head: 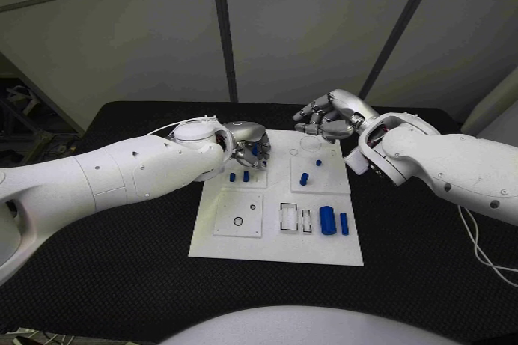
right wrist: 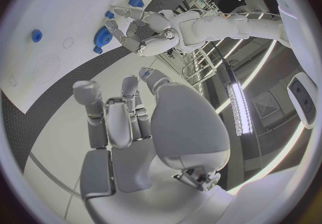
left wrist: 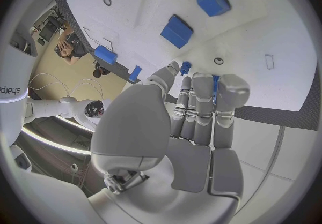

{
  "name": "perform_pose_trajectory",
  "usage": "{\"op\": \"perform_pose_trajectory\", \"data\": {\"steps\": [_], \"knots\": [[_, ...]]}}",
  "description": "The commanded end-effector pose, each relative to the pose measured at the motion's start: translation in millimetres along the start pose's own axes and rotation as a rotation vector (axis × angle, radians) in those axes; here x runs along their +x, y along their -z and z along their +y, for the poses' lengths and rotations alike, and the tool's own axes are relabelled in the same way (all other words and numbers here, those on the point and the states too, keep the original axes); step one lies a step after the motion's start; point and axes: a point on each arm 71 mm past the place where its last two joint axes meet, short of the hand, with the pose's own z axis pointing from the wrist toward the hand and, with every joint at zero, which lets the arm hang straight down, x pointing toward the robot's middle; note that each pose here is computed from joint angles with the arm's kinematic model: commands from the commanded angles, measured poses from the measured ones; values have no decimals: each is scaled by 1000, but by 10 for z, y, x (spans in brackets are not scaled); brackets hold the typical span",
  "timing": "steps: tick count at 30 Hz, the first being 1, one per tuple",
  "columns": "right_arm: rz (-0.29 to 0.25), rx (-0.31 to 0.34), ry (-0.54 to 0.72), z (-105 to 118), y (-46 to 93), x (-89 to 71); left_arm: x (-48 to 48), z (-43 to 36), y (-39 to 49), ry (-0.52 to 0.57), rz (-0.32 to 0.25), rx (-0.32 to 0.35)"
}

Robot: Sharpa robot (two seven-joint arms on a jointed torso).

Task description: Assemble the parts on the task board

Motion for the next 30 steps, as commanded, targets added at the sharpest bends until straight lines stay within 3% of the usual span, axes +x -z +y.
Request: {"op": "perform_pose_trajectory", "data": {"steps": [1, 30], "knots": [[0, -12, 3, 24, -4, 1, 29, 7, -15, -28, 54, -19], [9, -13, 3, 36, -14, 21, 44, -9, -74, -32, 75, -14]]}}
